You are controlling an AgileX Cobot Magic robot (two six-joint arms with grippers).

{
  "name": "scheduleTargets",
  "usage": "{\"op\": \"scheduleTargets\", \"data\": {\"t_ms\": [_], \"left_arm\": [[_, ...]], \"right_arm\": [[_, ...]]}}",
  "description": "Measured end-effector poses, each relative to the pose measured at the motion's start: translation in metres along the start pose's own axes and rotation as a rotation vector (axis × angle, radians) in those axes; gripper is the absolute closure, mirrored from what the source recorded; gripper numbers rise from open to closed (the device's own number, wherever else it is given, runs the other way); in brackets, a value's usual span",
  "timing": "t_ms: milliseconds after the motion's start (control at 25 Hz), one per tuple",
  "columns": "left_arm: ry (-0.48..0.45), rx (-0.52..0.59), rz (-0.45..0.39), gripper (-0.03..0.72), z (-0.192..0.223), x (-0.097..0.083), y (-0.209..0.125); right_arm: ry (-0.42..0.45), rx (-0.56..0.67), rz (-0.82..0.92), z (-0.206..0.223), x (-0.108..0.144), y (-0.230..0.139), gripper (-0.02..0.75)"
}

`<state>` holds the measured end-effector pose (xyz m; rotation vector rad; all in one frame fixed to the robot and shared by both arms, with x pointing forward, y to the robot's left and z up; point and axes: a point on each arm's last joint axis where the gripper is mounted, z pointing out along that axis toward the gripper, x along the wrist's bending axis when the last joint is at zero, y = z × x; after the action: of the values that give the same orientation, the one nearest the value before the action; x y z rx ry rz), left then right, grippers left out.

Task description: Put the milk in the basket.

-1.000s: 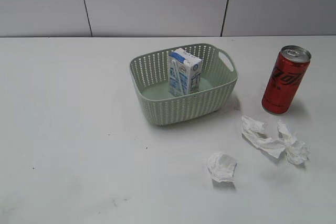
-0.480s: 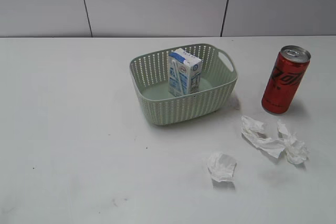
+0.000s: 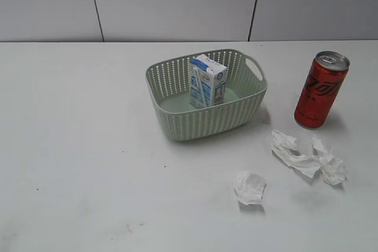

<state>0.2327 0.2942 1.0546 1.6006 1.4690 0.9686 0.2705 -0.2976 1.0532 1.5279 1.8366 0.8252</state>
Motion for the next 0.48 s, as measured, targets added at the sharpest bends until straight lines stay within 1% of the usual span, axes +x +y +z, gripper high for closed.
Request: {"op": "scheduleTargets", "data": {"t_ms": [200, 480], "left_arm": [[0.0, 0.0, 0.0, 0.453, 0.0, 0.0, 0.0], [0.0, 0.0, 0.0, 0.453, 0.0, 0.0, 0.0]], "right_arm": [[-0.003, -0.065, 0.004, -0.009, 0.0, -0.005, 0.144], [-0.008, -0.201, 0.011, -0.027, -0.001, -0.019, 0.144]]}}
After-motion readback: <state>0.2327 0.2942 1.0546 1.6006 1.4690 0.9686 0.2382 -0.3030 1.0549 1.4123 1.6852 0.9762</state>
